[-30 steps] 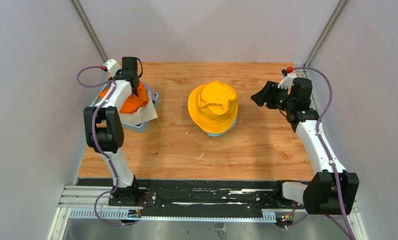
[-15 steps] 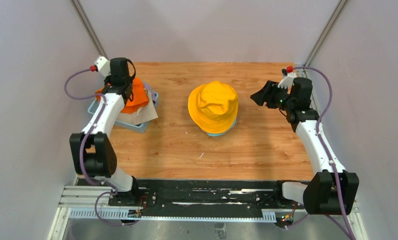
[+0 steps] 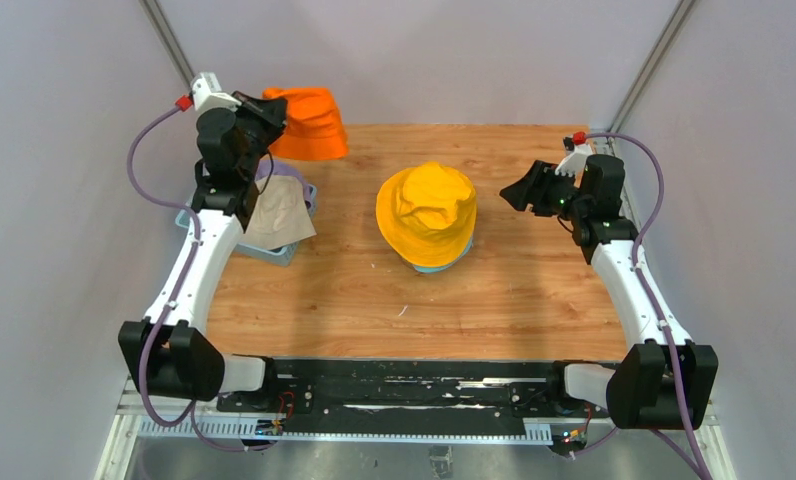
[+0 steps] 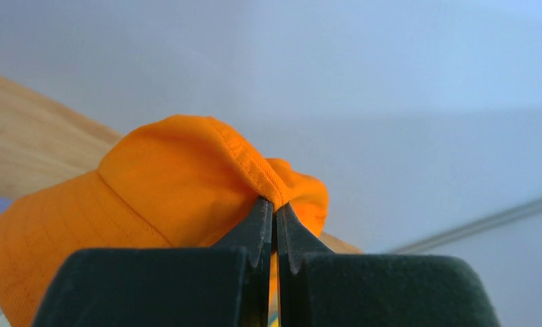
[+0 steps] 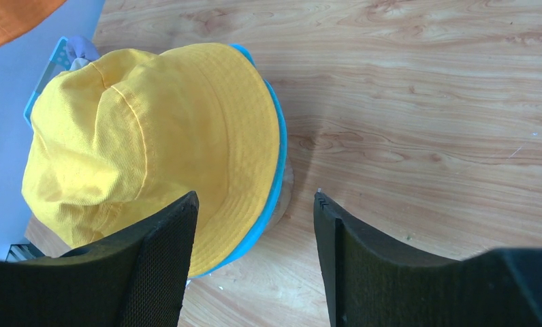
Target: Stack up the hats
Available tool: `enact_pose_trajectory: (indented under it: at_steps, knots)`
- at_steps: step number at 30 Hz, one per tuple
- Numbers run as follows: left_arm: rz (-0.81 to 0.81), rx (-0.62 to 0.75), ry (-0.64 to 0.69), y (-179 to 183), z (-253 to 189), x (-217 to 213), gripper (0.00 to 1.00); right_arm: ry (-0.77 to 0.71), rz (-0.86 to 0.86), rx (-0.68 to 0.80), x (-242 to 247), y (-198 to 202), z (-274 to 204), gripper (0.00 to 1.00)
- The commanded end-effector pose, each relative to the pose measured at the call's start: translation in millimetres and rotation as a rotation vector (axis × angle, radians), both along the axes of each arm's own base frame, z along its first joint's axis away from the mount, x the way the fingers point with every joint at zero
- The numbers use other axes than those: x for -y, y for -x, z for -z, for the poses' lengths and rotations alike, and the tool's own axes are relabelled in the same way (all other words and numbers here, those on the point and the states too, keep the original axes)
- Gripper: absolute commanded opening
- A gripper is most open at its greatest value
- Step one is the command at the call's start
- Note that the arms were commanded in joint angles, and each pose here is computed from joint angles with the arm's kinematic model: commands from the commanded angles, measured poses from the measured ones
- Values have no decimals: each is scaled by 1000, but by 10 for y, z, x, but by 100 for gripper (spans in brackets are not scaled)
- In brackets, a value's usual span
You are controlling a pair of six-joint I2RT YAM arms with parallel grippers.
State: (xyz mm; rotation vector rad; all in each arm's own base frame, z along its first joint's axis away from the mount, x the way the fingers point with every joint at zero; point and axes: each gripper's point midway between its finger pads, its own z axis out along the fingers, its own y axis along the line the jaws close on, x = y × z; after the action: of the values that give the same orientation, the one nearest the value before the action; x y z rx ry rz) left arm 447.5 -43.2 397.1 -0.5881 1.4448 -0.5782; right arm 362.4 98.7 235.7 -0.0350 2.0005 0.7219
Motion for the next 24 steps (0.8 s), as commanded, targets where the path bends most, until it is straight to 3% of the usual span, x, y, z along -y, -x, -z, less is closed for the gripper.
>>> enact_pose_trajectory:
  at_steps: [1, 16, 24]
  knots:
    - [272, 232, 11, 66, -568, 571, 0, -11, -15, 25, -42, -13, -60, 63]
    - [830, 560, 279, 353, -1219, 1740, 0, 2, -3, 26, -16, -6, -36, 63]
    - [1048, 577, 387, 675, -1252, 2226, 0, 18, 24, 38, 32, -4, -53, 63]
